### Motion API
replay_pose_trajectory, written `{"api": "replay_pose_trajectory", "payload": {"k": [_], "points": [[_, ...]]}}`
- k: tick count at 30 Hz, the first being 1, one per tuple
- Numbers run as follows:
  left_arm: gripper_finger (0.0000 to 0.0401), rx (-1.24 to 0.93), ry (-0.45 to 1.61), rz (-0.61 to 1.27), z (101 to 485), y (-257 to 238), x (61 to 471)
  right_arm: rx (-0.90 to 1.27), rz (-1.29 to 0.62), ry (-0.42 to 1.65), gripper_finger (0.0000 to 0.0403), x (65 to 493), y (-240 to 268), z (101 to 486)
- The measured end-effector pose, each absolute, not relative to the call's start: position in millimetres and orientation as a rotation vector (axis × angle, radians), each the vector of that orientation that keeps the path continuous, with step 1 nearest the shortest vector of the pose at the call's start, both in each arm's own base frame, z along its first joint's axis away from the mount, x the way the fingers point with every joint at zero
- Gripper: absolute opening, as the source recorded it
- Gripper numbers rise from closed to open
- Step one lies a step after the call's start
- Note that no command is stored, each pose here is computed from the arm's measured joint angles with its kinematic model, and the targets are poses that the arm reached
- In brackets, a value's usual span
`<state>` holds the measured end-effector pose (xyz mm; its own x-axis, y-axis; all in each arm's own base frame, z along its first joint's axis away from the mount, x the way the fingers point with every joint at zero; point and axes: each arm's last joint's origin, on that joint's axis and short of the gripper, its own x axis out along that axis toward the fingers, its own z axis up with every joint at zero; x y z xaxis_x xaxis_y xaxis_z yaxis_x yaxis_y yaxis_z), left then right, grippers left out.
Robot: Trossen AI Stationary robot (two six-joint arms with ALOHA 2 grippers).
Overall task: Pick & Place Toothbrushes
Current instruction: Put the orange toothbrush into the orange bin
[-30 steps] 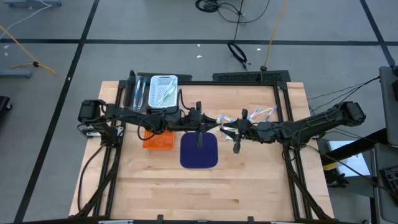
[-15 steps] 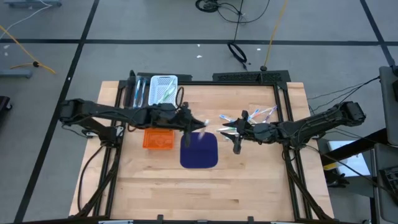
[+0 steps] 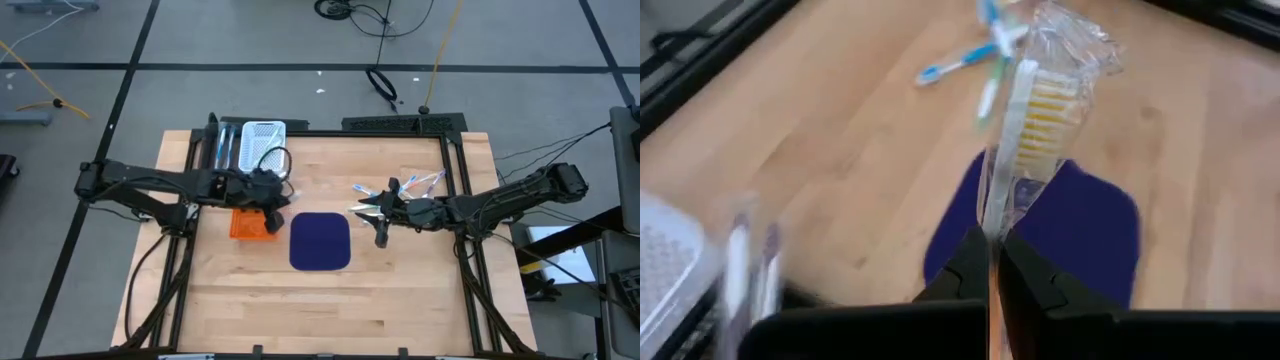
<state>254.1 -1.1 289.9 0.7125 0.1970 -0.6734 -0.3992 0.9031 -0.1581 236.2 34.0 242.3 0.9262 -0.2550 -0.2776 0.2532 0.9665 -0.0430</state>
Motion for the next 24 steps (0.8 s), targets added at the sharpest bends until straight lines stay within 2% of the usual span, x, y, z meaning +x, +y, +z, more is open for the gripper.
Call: {"api": "replay_pose_trajectory", "payload": {"k": [9,24], "points": [[0.0000,-0.361,0.947,0.540,272.8,1.7,230.4,-0.013,-0.261,0.302,0.0160,234.3,33.6,236.1],[0.0000,-0.343,1.058,0.626,260.3,2.5,228.6,-0.013,-0.261,0.303,0.0160,234.3,33.6,235.8]]}}
